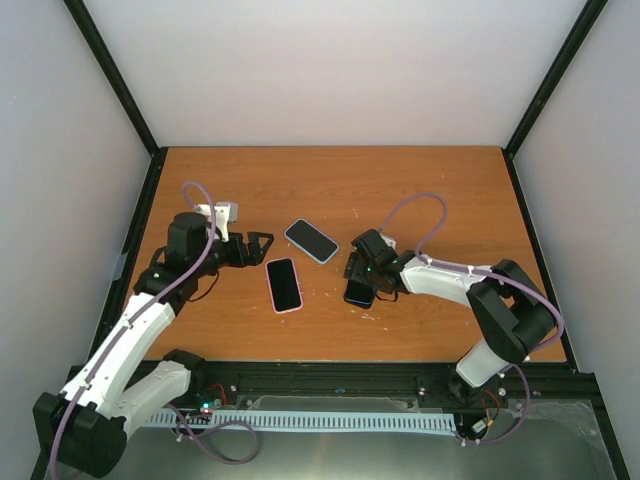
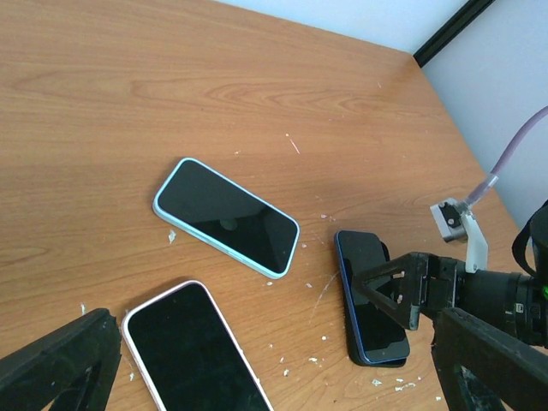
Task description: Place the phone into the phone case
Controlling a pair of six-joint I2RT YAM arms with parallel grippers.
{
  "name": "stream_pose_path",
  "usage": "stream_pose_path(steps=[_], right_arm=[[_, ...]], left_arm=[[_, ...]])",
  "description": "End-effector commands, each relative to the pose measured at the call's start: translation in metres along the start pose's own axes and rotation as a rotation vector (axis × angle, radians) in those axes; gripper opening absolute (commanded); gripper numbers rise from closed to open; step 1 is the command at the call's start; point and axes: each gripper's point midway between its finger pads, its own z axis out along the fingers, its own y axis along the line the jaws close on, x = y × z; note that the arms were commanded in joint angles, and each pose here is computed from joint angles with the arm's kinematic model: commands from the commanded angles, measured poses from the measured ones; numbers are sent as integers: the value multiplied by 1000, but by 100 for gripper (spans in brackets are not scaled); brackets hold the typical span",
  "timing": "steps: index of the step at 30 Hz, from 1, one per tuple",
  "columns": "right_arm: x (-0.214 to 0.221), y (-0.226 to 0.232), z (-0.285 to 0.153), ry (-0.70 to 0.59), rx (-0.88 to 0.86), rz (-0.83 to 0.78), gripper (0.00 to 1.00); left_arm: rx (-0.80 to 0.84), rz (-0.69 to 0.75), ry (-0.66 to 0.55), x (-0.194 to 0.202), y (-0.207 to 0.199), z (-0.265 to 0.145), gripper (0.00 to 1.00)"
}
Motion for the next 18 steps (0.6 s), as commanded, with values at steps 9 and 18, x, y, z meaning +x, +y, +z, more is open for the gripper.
stream_pose_path(steps=[9,18], right_arm=[[-27,-8,-21,-54,-80,40,86],[-39,-23,-16,-77,-204,75,75]], left_arm=[[56,-85,57,-3,-7,23,94],[106,-131,127,4,-8,50,86]])
